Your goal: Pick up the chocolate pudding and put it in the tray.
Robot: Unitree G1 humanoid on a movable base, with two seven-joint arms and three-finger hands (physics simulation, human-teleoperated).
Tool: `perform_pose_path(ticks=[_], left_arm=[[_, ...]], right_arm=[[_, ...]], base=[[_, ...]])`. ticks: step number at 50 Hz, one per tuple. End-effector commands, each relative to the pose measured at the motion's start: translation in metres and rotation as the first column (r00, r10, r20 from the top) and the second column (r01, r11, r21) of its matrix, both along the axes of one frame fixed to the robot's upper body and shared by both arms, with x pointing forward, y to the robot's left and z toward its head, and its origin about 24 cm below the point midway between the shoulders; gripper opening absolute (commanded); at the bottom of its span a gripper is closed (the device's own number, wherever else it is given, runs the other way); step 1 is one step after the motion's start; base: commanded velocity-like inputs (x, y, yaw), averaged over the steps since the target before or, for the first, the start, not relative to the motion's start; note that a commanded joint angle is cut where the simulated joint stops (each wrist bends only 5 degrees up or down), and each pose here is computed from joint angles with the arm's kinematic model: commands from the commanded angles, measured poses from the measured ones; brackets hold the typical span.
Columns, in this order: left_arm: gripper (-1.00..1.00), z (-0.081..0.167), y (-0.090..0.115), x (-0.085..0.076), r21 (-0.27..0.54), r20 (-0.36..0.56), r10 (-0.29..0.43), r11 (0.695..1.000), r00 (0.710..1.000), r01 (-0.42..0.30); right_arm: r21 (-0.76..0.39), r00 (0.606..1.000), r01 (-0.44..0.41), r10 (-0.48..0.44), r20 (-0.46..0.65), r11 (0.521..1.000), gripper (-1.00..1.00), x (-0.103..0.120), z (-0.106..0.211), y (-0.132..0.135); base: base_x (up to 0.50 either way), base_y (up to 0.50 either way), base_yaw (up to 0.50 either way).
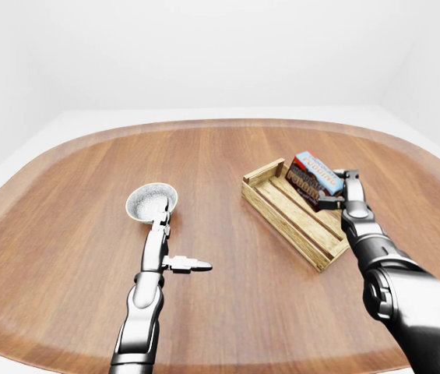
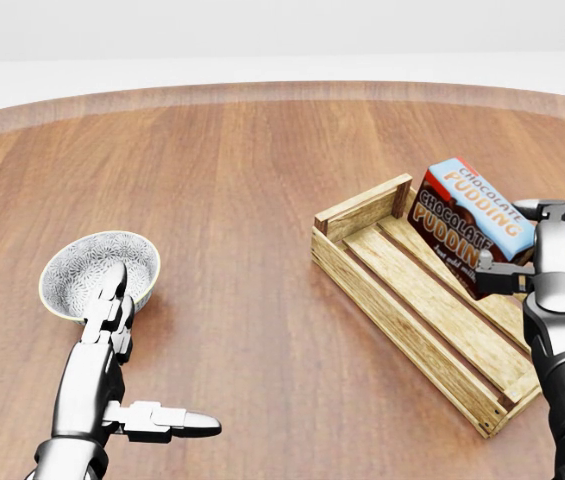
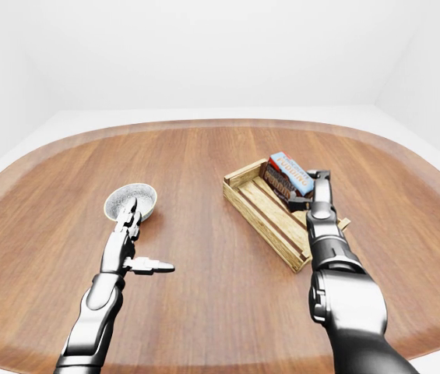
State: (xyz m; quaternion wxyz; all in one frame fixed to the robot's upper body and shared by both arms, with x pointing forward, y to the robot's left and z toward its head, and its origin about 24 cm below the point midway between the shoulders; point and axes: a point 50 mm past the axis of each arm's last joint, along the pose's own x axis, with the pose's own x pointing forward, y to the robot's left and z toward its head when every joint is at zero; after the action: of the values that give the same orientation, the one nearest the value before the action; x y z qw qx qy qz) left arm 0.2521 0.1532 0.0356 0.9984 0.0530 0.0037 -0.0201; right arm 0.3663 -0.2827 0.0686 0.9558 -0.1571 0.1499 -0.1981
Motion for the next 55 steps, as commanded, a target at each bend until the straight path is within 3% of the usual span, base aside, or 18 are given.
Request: perform_pose_path(ticks=[1,55], left_arm=[[1.0,0.0,0.002,0.002,-0.053,-0.02,0.009,0.999,1.0,-0.01],[1.0,-0.001,0.002,0.001,-0.051,-0.02,0.006,0.999,1.0,-0.007]], right_arm=[[0.017,0.999,0.047,-0.047,0.01,0.999,-1.0,-0.003,-0.002,-0.004],[0.03,0.99,0.107,-0.104,-0.096,0.994,-1.0,-0.029,-0.042,-0.01]], base=[[0.0,0.0,0.0],[0.0,0.0,0.0]])
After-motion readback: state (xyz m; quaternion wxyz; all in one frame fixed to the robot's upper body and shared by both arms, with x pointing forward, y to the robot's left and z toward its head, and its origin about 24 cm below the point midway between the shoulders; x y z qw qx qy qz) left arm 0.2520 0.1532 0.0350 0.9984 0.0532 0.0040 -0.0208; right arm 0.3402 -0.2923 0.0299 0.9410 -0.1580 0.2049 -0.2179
